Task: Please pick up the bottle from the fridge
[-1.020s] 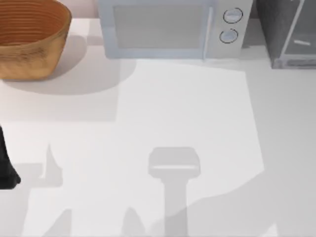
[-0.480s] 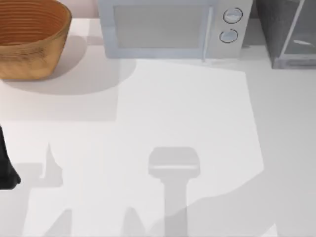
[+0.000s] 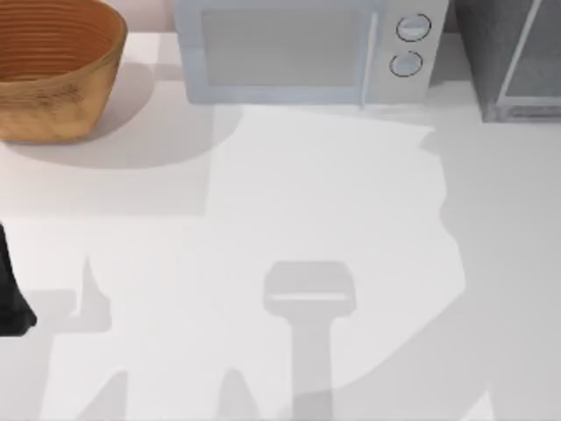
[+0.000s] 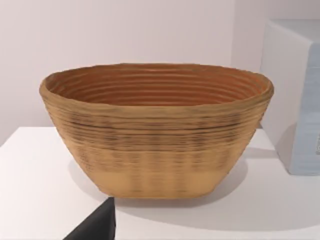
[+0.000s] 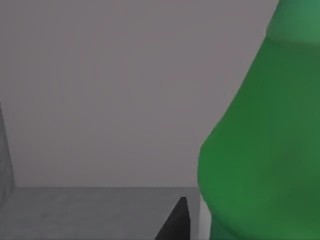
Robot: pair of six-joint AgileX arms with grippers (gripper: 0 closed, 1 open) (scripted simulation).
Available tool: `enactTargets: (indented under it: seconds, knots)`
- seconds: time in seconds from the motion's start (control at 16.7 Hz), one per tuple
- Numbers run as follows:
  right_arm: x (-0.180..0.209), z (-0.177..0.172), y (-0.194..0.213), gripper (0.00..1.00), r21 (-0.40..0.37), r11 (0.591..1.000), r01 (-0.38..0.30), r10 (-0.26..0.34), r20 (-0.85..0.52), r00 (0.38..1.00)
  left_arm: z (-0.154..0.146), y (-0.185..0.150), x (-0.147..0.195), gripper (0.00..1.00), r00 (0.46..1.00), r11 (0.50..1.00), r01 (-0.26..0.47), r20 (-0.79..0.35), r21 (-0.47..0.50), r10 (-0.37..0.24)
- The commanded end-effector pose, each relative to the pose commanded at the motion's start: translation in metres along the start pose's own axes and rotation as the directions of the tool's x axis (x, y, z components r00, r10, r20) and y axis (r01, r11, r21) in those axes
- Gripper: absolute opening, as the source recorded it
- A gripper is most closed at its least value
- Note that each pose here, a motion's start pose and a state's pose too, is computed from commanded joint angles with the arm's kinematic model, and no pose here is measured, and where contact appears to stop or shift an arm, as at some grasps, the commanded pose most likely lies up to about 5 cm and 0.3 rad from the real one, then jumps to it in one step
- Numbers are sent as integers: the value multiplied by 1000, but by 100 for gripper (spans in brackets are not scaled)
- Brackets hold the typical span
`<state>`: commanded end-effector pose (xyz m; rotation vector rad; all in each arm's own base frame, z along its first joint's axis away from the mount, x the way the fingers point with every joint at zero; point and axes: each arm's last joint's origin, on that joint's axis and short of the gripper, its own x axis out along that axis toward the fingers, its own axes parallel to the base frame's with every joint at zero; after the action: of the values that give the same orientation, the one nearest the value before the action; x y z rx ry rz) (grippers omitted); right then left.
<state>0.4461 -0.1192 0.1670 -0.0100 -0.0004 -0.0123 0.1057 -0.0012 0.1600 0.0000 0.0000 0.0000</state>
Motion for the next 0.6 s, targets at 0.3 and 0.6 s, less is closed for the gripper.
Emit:
enactTargets:
  seconds: [0.3, 0.6]
  knots:
    - [-1, -1, 0, 0, 2, 1000, -1, 1, -5, 1000, 0, 0, 0, 100, 1000, 1000, 0, 0, 0, 0]
    - [-36, -2, -3, 0, -2, 1000, 4, -4, -13, 1000, 0, 0, 0, 100, 1000, 1000, 0, 0, 0, 0]
